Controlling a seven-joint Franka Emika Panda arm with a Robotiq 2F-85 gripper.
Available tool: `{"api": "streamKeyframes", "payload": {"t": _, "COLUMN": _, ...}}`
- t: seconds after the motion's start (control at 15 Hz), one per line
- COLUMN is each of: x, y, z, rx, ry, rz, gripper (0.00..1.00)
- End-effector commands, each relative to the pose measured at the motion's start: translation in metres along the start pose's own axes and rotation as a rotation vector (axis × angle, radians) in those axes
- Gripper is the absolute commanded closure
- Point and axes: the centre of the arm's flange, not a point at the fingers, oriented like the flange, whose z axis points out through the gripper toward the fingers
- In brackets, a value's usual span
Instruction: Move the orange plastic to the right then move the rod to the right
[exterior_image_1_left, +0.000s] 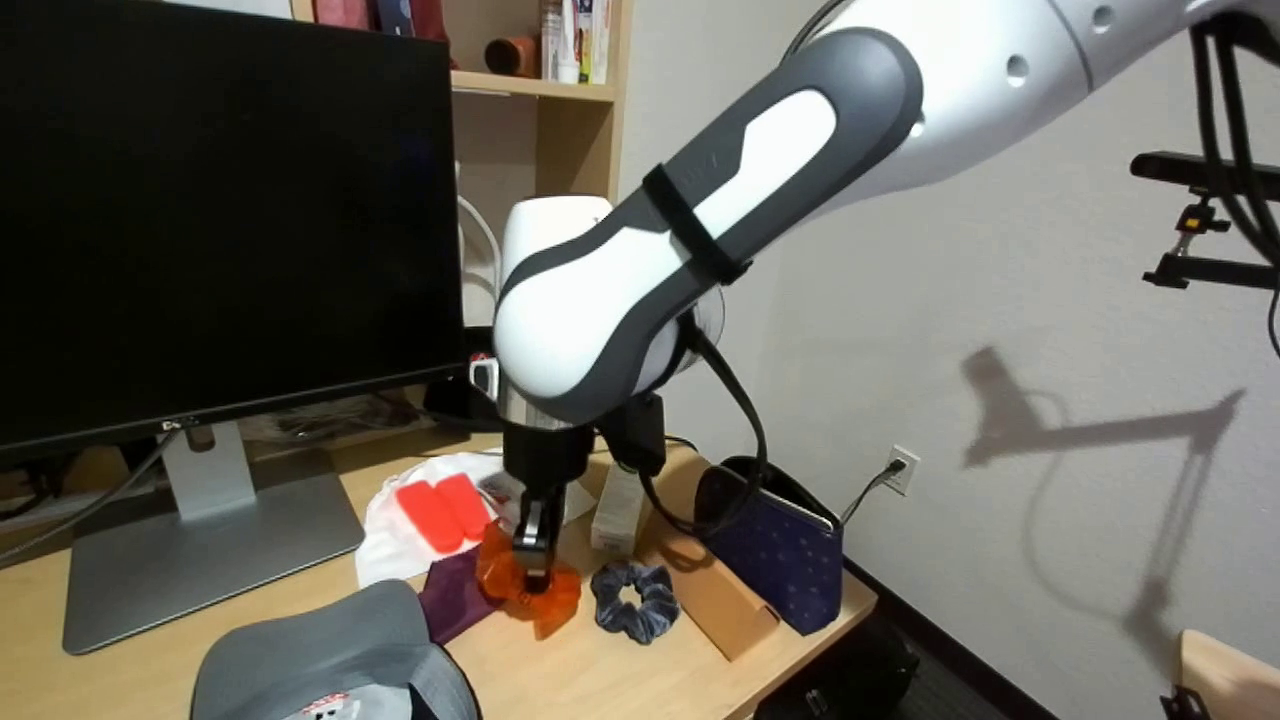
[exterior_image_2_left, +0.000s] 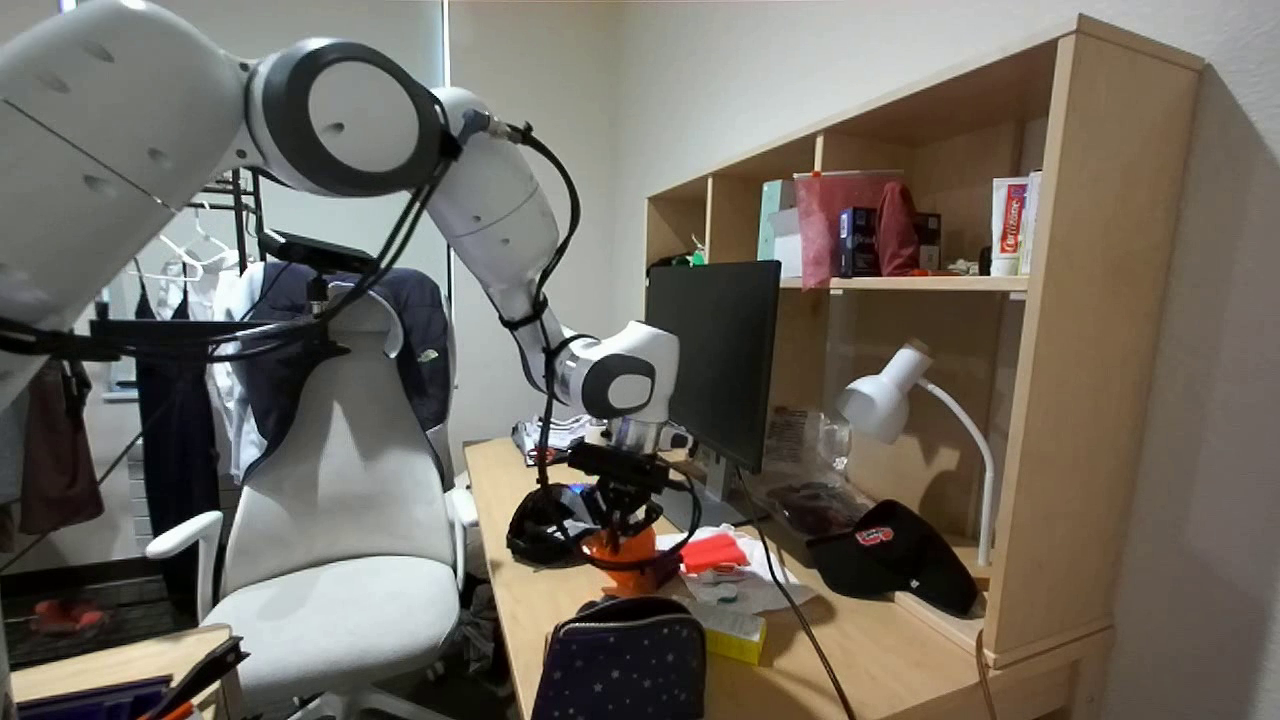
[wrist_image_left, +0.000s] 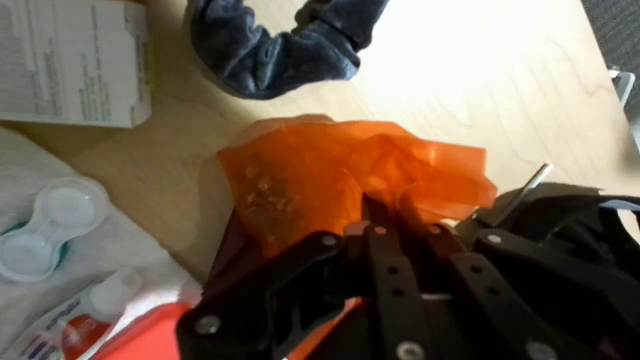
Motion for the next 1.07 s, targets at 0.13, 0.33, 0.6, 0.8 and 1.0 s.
{"api": "streamKeyframes", "payload": {"t": 0.13, "x": -0.032, "y": 0.014, "z": -0.093, "rx": -0.015, "ry": 0.103, "rz": 0.118, "gripper": 0.91}}
{"api": "streamKeyframes", "payload": {"t": 0.33, "x": -0.037, "y": 0.035, "z": -0.140, "rx": -0.016, "ry": 0.109, "rz": 0.200, "gripper": 0.93}}
{"api": "streamKeyframes", "payload": {"t": 0.6, "x": -0.043, "y": 0.061, "z": -0.199, "rx": 0.035, "ry": -0.001, "rz": 0.345, "gripper": 0.91}}
{"api": "streamKeyframes", "payload": {"t": 0.8, "x": -0.044, "y": 0.084, "z": -0.234, "rx": 0.075, "ry": -0.051, "rz": 0.447, "gripper": 0.92}}
{"api": "streamKeyframes", "payload": {"t": 1.0, "x": -0.059, "y": 0.072, "z": -0.224, "rx": 0.030, "ry": -0.032, "rz": 0.397, "gripper": 0.92}}
